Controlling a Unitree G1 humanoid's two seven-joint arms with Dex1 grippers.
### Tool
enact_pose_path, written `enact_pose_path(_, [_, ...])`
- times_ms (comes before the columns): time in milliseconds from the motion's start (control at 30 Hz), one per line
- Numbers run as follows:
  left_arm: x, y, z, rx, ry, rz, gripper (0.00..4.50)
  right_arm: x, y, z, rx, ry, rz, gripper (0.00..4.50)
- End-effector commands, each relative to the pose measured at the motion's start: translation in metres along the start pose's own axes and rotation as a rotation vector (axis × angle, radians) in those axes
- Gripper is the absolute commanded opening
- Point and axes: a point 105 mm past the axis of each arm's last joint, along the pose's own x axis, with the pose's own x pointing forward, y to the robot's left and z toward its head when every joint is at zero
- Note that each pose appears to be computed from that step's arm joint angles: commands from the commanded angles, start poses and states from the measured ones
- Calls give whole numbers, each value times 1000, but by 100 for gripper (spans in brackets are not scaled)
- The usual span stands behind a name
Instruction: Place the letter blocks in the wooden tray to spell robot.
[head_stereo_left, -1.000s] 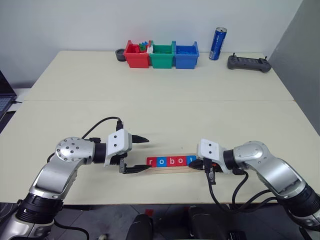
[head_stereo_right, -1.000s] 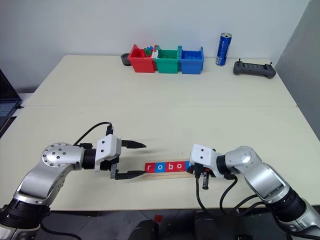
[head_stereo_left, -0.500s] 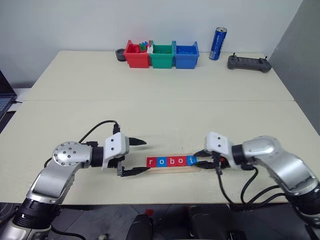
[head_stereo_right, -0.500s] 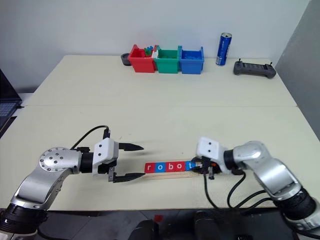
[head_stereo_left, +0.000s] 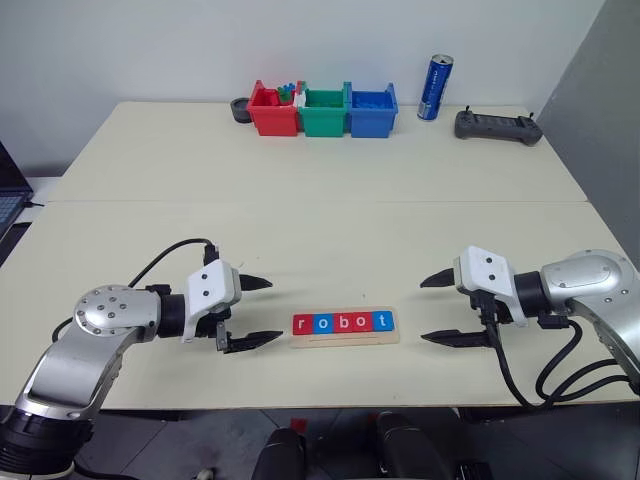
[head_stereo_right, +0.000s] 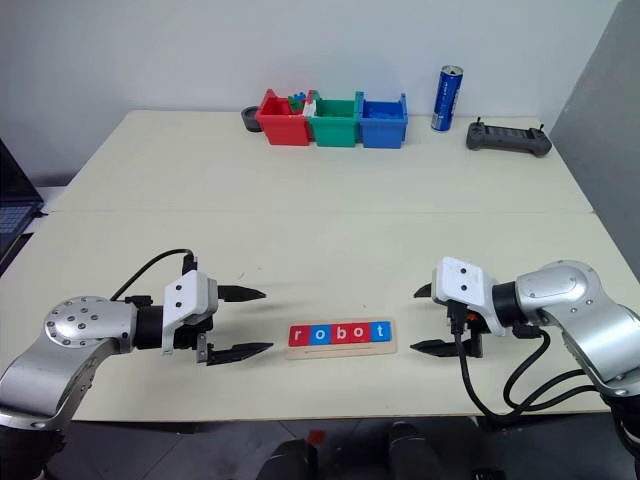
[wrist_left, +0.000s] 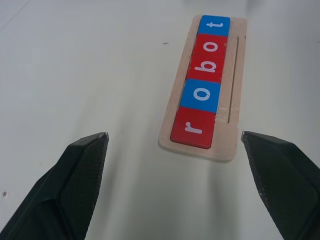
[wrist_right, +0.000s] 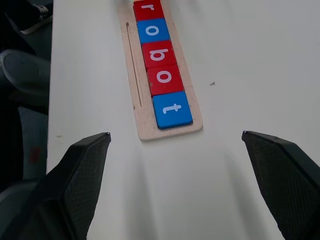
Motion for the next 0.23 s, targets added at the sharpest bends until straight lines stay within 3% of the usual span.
enact_pose_path(33, [-6,4,20,50,-28,23,450,-8,-7,8,-59,-7,-38,448])
enact_pose_path(233, [-4,6,30,13,-71,22,450,-8,-11,9,-76,-11,-54,448])
